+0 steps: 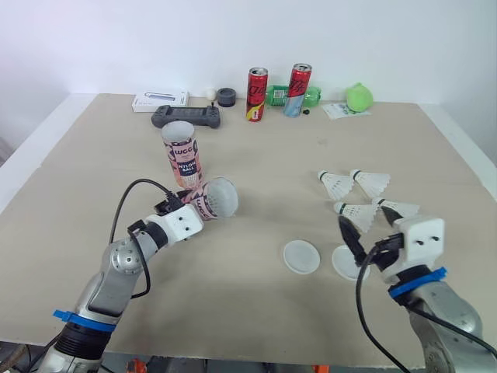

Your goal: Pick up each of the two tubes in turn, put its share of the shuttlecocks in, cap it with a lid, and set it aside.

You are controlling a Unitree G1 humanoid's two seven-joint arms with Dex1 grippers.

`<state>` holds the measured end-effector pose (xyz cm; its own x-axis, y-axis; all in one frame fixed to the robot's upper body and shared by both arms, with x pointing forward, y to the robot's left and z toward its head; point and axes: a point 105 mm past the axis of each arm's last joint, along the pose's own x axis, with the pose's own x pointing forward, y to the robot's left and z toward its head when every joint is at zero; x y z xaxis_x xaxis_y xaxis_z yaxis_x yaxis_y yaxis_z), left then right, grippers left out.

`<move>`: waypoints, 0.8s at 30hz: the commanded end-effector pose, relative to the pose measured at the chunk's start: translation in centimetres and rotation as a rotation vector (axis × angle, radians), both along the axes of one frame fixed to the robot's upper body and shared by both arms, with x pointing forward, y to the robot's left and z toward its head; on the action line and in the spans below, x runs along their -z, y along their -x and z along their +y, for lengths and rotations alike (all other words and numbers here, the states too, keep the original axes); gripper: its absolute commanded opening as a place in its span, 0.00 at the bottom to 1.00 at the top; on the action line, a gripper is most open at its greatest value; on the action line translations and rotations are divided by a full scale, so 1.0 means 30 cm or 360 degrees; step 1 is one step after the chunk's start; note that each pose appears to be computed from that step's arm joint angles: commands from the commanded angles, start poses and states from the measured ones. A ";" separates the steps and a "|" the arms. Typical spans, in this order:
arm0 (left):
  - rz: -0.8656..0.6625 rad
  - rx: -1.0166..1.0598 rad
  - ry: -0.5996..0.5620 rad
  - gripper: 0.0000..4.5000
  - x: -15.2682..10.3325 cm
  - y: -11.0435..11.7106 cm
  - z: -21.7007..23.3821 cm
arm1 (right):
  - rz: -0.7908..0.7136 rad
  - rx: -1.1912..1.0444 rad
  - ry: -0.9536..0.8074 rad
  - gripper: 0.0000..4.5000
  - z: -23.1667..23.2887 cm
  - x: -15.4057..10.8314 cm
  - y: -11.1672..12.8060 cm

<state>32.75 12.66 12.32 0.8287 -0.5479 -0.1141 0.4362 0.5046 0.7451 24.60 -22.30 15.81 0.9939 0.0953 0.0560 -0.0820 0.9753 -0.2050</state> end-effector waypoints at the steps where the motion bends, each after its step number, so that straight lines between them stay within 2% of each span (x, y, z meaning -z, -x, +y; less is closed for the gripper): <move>1: 0.0012 0.0087 0.0023 0.71 0.000 0.004 -0.036 | 0.0012 0.0167 -0.0022 0.99 -0.055 -0.005 0.012; 9: 0.0004 0.0108 0.0039 0.71 0.003 -0.009 -0.052 | 0.0236 0.0123 -0.0113 0.99 -0.039 0.103 -0.072; 15: 0.0001 0.0096 0.0045 0.71 0.015 -0.001 -0.048 | 0.0250 0.0121 -0.0153 0.99 -0.052 0.129 -0.148; 16: 0.0000 0.0092 0.0046 0.71 0.016 0.001 -0.046 | 0.0249 0.0120 -0.0158 0.88 -0.054 0.130 -0.156; 17: -0.0003 0.0084 0.0047 0.71 0.017 0.003 -0.043 | 0.0249 0.0118 -0.0162 0.82 -0.054 0.130 -0.164; 22: -0.0005 0.0060 0.0050 0.71 0.023 0.008 -0.033 | 0.0247 0.0111 -0.0156 0.32 -0.053 0.131 -0.182; 24: -0.0005 0.0056 0.0052 0.71 0.024 0.010 -0.032 | 0.0249 0.0105 -0.0146 0.06 -0.052 0.130 -0.182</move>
